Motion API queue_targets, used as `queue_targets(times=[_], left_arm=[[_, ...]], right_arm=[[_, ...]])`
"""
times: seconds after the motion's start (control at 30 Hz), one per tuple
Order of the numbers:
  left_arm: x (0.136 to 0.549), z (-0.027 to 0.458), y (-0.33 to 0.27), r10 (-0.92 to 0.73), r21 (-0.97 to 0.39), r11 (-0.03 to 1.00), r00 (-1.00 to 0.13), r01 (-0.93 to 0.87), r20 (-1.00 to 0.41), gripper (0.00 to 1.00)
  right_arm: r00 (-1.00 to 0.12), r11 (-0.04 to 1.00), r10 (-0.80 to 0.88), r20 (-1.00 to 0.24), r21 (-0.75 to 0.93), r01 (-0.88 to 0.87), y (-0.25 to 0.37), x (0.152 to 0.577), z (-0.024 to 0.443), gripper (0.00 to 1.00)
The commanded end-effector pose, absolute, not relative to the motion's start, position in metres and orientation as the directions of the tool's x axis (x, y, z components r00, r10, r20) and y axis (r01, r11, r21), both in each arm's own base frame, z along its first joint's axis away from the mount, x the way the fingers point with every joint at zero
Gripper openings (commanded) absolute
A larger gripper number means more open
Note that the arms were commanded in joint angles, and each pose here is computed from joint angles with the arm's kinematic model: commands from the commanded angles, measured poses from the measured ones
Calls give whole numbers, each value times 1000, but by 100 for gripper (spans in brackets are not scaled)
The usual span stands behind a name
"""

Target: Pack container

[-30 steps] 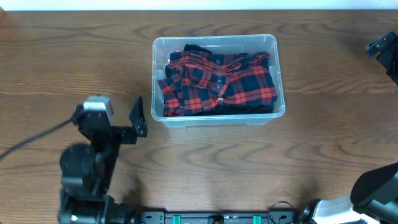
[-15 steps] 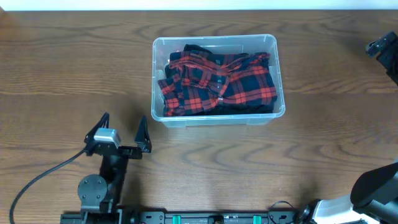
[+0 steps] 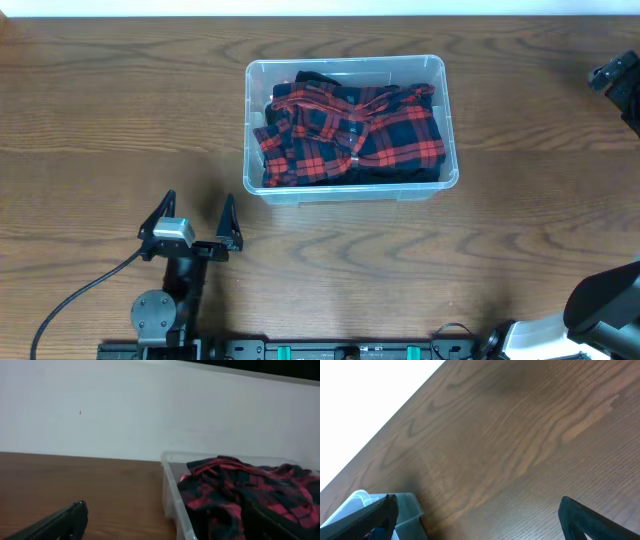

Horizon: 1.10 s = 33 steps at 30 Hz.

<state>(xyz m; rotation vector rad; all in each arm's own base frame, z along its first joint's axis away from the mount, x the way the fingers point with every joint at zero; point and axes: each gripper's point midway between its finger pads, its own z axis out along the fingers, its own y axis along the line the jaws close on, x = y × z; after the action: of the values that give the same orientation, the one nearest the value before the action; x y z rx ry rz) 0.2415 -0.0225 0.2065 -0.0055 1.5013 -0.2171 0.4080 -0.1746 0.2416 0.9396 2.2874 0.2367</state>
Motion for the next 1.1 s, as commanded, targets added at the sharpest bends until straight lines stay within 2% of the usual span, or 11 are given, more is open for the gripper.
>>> queue_targets(times=[0.0,0.23,0.37,1.07], left_arm=[[243,192,-24,-152,-146,979,29,145,-988,98],[245,164,-21,-150,-156,981,-60,115,-987,98],[243,139,-20,-149,-166,982,-161,94,-976,98],[243,140,-20,-149,-165,982,-157,93,-976,98]], right_arm=[[-519,719,690,-505,398,570,-177,409,247,99],[-519,719,690,-505,398,570,-177,409,247,99],[-519,719,690,-505,398,570,-177,409,247,99],[-519,719,690,-505,398,570,-177,409,247,99]])
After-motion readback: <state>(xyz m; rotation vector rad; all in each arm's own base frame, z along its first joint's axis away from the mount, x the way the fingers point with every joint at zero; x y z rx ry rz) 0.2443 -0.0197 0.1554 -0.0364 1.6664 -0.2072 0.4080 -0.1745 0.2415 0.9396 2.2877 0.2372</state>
